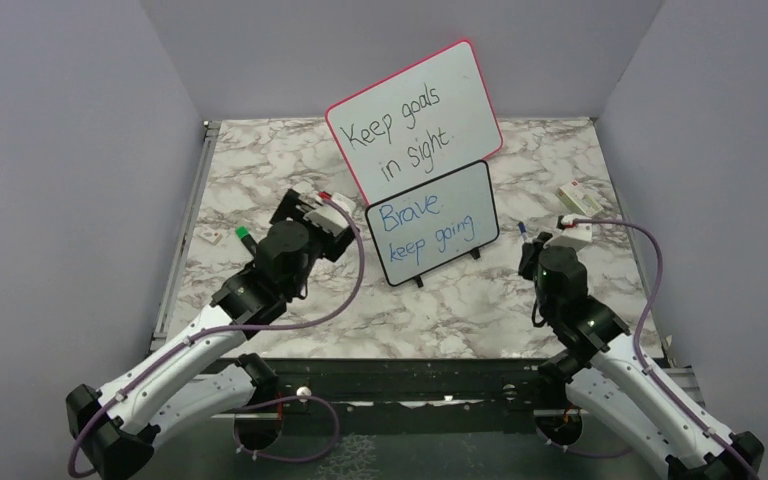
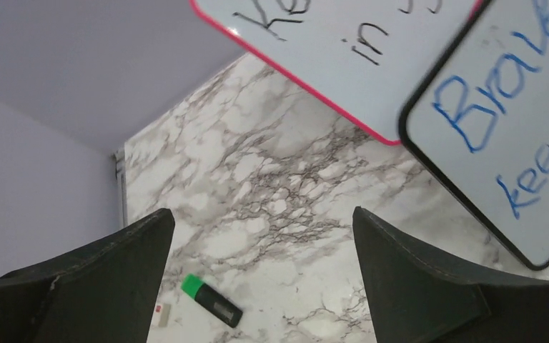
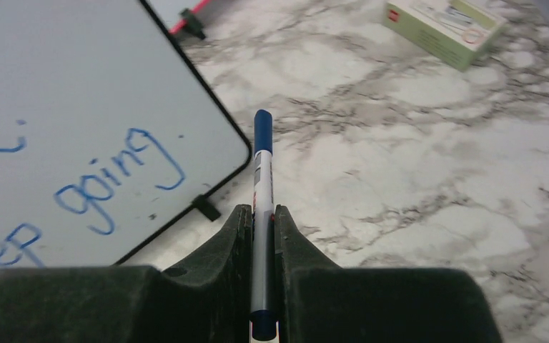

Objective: Write a sentence on the whiteboard
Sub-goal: Place the whiteboard marker at the center of the board.

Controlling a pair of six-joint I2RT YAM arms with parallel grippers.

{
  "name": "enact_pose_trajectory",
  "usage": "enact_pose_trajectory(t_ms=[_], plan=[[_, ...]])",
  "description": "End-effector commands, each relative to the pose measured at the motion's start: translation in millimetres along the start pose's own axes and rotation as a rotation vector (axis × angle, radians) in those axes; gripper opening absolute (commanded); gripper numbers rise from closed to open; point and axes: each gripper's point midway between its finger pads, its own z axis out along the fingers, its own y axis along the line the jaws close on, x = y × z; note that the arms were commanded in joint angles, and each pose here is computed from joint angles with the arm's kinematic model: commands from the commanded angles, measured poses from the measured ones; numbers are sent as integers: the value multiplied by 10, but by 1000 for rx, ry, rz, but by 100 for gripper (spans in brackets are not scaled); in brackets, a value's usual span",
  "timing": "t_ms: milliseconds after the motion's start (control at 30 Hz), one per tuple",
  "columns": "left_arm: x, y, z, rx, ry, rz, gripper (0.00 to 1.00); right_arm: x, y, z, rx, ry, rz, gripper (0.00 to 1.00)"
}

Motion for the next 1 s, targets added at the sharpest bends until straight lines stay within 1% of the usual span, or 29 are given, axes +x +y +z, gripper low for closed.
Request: enact_pose_trajectory(t_ms=[0,100,200,333,600,800,900,967], plan=[[-40,425,10,-128,-14,-349,94,40,-475,62,292,-58,22,1],[64,587,-3,-166,1,-453,99,120,-576,127,363,-72,0,1],[103,749,-91,-220,-26,-539,99,201,-671,191,415,-80,-21,1],[91,872,-268,-253,-105,-599,99,317,-818,327,447,-49,-2,1],[178,855,-479,-266,-183,-646,99,484,-1037,589,493,65,26,1],[116,838,-602,-255,-287,-659,99,538,-1092,673,519,131,33,9],[140,857,-634,-269,-279,-660,99,565,-1086,659,512,148,36,17],[130,887,-653,-280,-272,-662,99,579,-1084,637,509,154,40,20]])
